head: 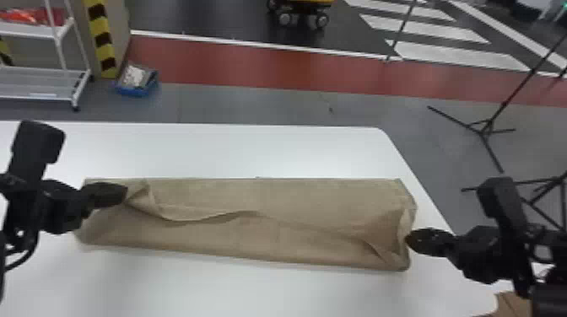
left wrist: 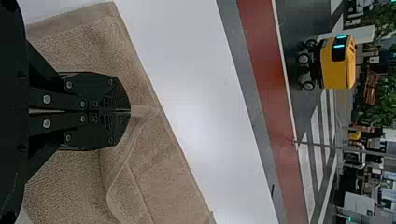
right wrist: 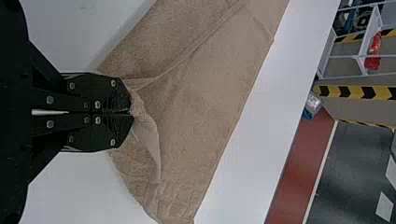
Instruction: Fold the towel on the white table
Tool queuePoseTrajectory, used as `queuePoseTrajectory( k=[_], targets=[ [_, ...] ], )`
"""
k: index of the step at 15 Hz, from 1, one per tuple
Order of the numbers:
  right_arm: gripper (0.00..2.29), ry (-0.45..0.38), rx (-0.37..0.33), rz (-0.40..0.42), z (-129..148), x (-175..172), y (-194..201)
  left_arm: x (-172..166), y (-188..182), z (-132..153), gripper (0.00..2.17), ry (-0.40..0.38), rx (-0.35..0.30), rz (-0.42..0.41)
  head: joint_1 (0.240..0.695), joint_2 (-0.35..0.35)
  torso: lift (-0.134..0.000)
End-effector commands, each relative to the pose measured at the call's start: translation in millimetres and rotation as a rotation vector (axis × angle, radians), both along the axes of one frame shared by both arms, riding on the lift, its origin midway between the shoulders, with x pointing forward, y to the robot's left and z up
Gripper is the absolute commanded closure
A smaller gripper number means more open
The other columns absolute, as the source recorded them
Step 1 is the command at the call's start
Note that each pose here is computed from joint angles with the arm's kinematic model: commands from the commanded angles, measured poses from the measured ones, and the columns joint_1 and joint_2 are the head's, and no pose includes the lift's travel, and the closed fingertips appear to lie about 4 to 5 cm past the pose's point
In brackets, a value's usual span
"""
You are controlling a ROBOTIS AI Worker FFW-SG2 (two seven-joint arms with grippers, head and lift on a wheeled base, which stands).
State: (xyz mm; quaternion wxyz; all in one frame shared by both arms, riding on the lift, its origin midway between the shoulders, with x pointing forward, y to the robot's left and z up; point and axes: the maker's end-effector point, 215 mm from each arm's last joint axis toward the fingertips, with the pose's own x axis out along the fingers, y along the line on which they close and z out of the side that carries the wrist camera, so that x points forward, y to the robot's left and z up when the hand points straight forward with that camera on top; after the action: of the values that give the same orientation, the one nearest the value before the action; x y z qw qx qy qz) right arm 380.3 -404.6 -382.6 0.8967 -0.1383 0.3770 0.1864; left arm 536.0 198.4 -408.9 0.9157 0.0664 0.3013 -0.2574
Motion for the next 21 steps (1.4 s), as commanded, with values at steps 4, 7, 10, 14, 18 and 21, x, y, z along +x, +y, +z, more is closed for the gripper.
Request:
queuePoseTrajectory(
  k=[4,7,10,14,18,21],
  targets=[
    [2.25,0.0,0.002,-0.004,-1.9,2.5,-3.6,-13.3,8.6,14.1,1.8,-0.03,-0.027,0.011,0.695,-0.245,-0.126],
    [2.25,0.008,0.003,0.006,-6.4,3.7,3.9,-7.5,-1.7,16.4,0.1,-0.047,-0.04,0.02,0.695,-0.242,-0.126],
    [2.25,0.004,-0.001,0.027,-7.5,14.1,11.6,0.8,-11.2,21.9,0.1,-0.05,-0.035,-0.003,0.695,-0.245,-0.126],
    [2.25,0.012,-0.009,0.075,-13.0,32.8,29.2,0.7,-1.4,-0.3,0.13,0.036,-0.02,0.028,0.695,-0.231,-0.126],
    [2.25,0.016,-0.018,0.112,-17.3,43.9,39.6,-8.1,9.9,-29.5,0.28,0.117,-0.004,0.056,0.695,-0.193,-0.126],
    [2.25,0.023,-0.019,0.116,-21.5,43.2,39.9,-11.6,6.8,-29.0,1.13,0.127,-0.026,0.04,0.695,-0.185,-0.126]
  ],
)
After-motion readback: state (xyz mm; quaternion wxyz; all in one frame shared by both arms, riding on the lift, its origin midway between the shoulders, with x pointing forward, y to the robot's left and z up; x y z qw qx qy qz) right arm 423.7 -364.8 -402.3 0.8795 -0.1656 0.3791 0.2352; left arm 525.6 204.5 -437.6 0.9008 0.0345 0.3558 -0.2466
